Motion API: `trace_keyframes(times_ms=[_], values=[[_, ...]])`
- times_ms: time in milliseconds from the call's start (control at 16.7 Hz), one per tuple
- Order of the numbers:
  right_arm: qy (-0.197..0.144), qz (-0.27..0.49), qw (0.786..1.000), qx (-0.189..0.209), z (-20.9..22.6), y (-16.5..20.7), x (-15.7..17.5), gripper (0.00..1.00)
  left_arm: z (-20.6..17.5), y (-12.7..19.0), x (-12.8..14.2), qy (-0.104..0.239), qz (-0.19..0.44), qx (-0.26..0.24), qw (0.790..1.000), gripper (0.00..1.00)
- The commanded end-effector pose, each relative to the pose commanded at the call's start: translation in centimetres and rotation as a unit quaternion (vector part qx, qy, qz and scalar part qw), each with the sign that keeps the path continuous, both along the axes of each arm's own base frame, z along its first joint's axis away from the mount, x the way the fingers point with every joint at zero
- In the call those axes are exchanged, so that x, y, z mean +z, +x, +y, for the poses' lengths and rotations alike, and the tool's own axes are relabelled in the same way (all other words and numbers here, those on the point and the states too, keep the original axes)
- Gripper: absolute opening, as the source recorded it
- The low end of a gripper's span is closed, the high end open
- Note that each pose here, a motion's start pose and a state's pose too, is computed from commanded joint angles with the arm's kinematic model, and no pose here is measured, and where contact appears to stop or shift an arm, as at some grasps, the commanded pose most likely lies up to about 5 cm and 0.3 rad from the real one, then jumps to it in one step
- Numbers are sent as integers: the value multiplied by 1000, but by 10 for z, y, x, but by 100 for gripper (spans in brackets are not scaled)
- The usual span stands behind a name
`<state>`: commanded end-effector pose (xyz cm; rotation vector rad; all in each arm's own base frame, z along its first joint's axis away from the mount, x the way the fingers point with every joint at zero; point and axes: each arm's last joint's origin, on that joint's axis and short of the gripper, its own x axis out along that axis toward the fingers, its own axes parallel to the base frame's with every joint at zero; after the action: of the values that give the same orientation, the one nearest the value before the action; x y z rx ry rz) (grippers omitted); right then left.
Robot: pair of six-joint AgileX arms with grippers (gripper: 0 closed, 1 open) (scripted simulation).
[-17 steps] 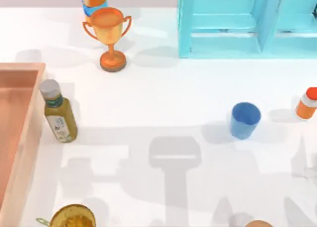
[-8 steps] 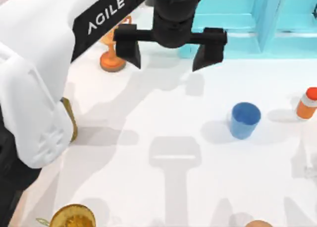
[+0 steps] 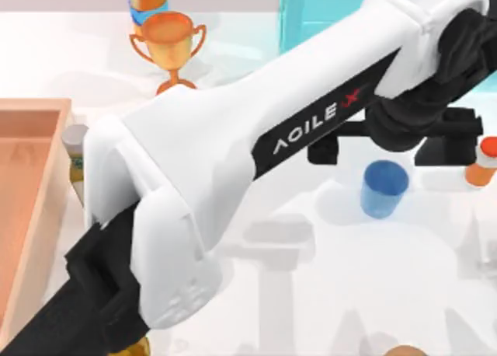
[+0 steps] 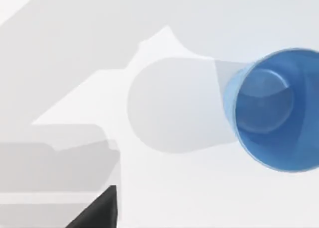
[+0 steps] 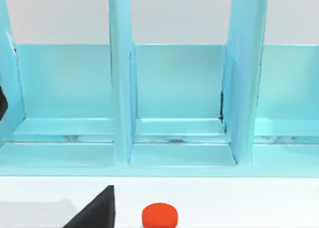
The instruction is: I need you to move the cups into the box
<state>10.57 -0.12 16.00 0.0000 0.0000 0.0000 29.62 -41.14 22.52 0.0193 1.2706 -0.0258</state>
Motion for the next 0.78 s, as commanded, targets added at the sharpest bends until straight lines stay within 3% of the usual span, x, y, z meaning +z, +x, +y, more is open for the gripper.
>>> trace_keyframes(times_ms=[360, 780], values=[[0, 0, 1000, 0, 0, 0, 0, 100, -1, 4, -9, 0, 0, 0, 1000, 100], [0, 0, 1000, 0, 0, 0, 0, 100, -3, 26, -78, -1, 0, 0, 1000, 100]])
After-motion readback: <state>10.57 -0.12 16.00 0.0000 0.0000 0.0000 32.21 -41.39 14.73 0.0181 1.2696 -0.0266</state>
